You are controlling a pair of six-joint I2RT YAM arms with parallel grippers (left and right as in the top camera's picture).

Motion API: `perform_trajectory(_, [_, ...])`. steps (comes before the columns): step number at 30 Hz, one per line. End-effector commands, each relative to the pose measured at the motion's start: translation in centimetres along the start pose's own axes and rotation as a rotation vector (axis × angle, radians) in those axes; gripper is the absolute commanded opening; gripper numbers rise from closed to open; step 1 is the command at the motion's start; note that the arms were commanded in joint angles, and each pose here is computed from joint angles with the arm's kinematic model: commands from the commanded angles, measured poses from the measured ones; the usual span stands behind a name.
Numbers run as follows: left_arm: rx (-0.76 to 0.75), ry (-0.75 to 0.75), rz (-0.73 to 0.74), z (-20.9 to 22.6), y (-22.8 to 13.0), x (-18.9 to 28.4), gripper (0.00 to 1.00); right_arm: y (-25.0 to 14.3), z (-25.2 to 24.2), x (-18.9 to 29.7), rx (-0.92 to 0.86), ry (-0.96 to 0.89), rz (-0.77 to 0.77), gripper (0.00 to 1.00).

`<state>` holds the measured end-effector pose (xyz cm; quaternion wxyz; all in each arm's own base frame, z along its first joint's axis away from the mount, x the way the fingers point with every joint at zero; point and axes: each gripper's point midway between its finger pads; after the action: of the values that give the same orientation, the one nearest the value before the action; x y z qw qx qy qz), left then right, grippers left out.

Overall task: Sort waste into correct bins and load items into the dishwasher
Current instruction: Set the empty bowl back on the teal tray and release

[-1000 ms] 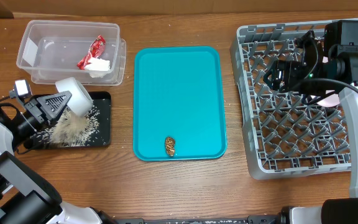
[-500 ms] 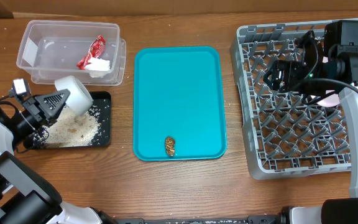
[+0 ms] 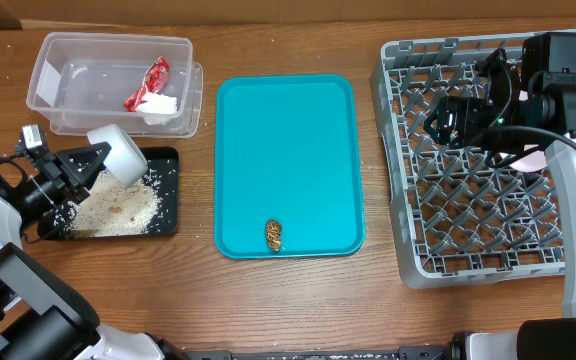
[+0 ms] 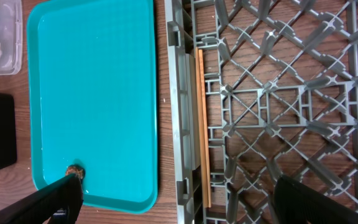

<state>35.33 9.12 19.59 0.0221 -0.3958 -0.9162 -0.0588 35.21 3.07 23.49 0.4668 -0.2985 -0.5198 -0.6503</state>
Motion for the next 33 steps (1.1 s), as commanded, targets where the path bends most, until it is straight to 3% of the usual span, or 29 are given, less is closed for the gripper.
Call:
perform_trajectory(1, [0.009,-0.043,0.032,-0.7,-0.7,-0.8,0.04,0.3,0.0,0.2,0.002,-0.002,-0.010,1.00])
perform_trajectory(9, [-0.083,0.225,0.283,1.6,-7.2,-8.1,0.04,0.3,0.0,0.2,0.002,-0.002,-0.010,1.00])
perform_trajectory(15, [-0.337,0.406,0.524,2.7,-13.9,-15.7,0.04,0.3,0.0,0.2,0.002,-0.002,-0.011,1.00])
perform_trajectory(25, [-0.894,0.834,0.487,6.7,-19.5,-23.7,0.04,0.3,0.0,0.2,0.002,-0.002,-0.010,1.00])
perform_trajectory(30, [-0.988,0.901,0.432,6.6,-20.2,-24.5,0.05,0.3,0.0,0.2,0.002,-0.001,-0.011,1.00])
perform_trajectory(31, [-0.983,0.903,0.421,6.4,-20.1,-24.6,0.14,0.3,0.0,0.2,0.002,-0.001,-0.011,1.00])
perform_trajectory(33, [-0.970,0.904,0.402,6.1,-19.5,-24.7,0.45,0.3,0.0,0.2,0.002,-0.001,-0.011,1.00])
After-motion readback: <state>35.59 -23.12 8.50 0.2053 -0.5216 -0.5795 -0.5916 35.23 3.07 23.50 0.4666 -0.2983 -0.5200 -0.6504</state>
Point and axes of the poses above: each gripper's point midway between its finger pads, its own x axis back along the fingers, its own z axis along the line the jaws close on, y = z × x, and after that the axes turned 5 degrees about x, right-handed
